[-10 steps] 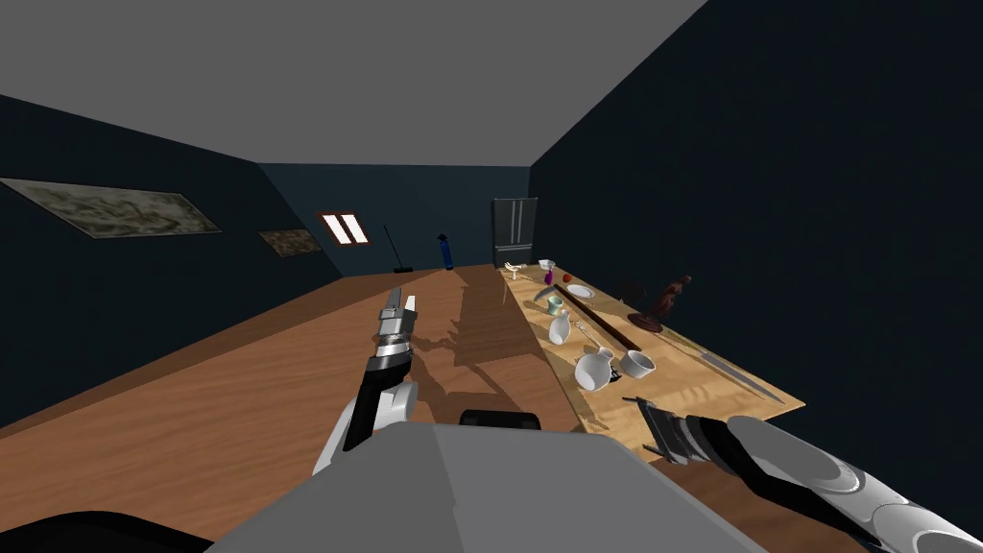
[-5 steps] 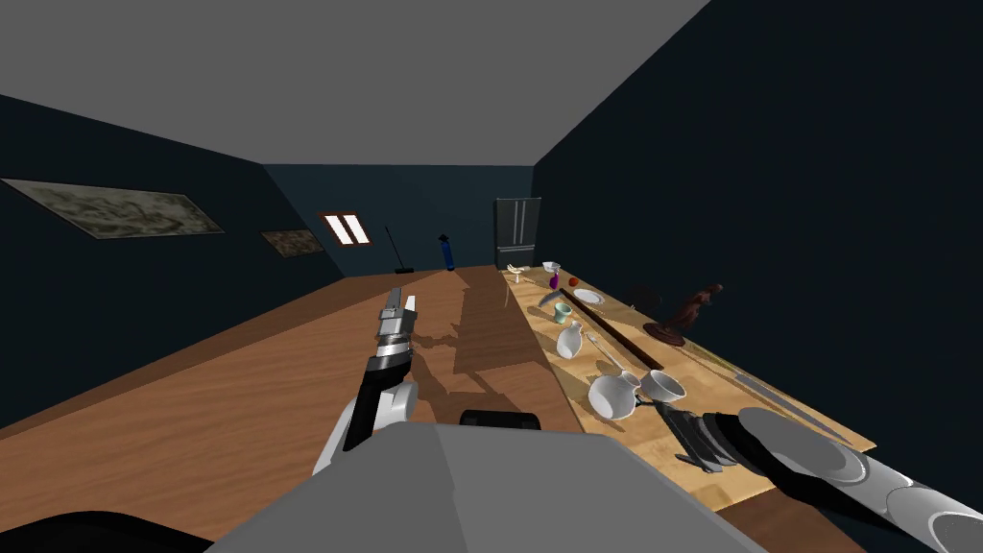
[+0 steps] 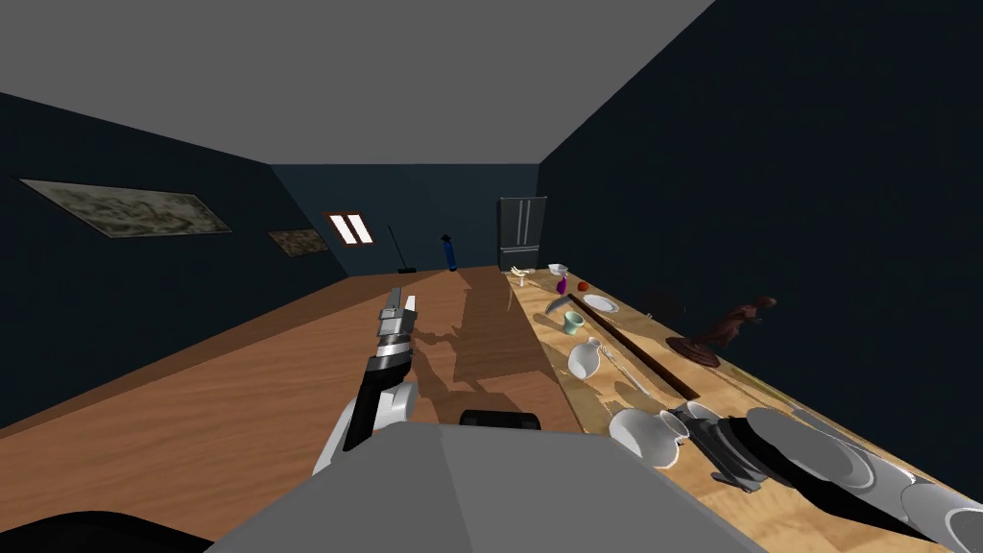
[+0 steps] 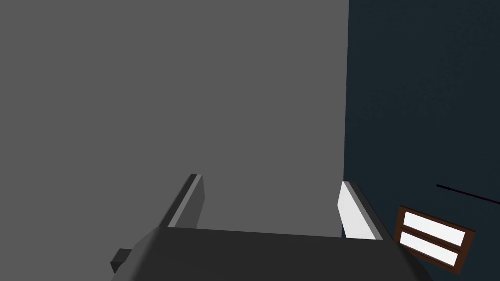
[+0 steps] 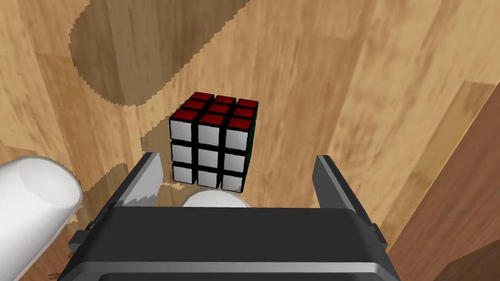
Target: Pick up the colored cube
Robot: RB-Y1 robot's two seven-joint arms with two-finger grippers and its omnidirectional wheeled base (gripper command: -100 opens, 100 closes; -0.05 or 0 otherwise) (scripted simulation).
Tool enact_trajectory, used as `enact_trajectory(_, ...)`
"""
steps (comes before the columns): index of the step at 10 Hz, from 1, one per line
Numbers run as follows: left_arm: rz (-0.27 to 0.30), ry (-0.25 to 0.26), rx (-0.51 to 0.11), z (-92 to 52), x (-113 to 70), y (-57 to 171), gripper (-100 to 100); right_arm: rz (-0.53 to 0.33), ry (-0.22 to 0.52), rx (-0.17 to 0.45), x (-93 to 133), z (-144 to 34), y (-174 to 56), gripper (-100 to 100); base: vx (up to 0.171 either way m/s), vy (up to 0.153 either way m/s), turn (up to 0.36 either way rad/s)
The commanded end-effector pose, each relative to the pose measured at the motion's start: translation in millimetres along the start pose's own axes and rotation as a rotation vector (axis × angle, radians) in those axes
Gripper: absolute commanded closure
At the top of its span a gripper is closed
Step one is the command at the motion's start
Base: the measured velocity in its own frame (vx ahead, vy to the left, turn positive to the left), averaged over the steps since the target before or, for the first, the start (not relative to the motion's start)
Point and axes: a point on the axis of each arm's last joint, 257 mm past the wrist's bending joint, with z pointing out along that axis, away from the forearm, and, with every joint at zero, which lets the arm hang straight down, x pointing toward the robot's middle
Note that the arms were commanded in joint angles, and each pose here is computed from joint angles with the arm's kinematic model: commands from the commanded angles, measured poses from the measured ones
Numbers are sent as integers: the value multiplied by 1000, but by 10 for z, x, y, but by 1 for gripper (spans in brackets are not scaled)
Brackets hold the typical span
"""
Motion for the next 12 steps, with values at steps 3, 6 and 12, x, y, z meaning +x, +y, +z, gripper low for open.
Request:
enact_trajectory(3,0,0,0,0,0,0,0,-104,-18,-100,-153,190,392,-100,146,-5,61)
enact_trajectory(6,0,0,0,0,0,0,0,-117,-33,-112,-257,247,459,0,47,-4,31)
enact_trajectory(12,0,0,0,1,1,0,0,-30,-37,-110,-221,365,835,-100,-27,9,138)
